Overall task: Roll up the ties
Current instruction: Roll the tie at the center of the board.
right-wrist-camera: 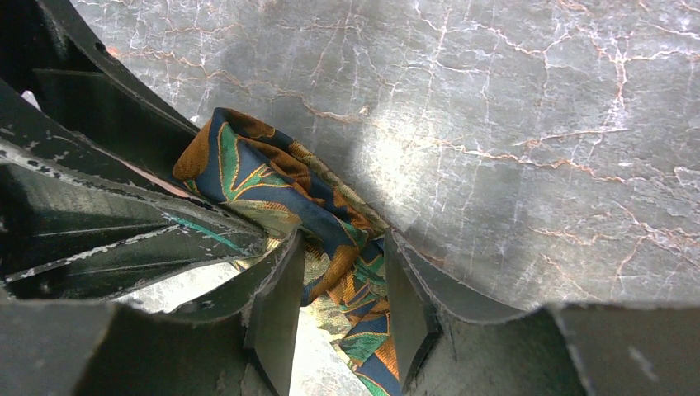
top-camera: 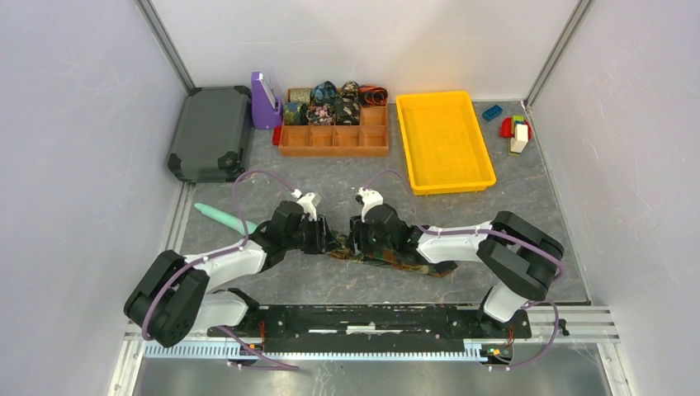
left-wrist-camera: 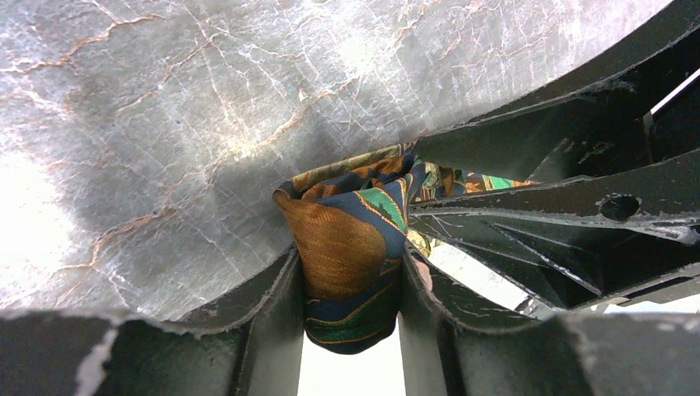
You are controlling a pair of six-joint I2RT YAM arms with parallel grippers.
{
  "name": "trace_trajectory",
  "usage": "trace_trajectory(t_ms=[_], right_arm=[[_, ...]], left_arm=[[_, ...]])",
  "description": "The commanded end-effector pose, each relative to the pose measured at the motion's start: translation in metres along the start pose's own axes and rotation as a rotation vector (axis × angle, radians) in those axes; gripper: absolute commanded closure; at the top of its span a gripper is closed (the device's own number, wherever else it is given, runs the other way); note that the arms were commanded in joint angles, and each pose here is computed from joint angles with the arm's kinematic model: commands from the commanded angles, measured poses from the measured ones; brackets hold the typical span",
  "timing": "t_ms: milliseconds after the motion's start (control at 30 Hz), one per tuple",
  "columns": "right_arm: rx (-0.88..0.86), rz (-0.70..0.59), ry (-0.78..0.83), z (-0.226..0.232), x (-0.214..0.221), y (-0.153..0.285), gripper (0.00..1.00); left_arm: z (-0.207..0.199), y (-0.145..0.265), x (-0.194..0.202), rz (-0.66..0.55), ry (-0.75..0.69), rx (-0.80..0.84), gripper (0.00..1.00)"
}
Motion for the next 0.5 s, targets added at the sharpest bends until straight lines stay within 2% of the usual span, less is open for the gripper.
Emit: trace_trajectory(t_ms=[0,267,467], right_arm=[[0.067,0.083,0.055,-0.013,0.014,0.005,0.54],[0.018,0.002,0.07,0.012,-0.025,0.023,0.52],[-0.039,0.021,0.049,0.017,-0.015,0.026,0.52]], left_arm=[[-0.006,0.009,-0.006,-0.029,0.021,0.0,0.55],[0.003,0.028,-0.015,-0.044,-0.024,-0.147,0.57],[0.004,0.037,-0.021,-0.053,-0.088,-0.274,0.57]])
Point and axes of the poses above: each gripper's point midway between its finger pads, its own y axis back along the fingers, its own z axis along the line the jaws close on, x = y × z, the point moved 1 cm from there along y, back along the fingers, and after that the axes turned 4 degrees about -y, right-handed, at the moved point
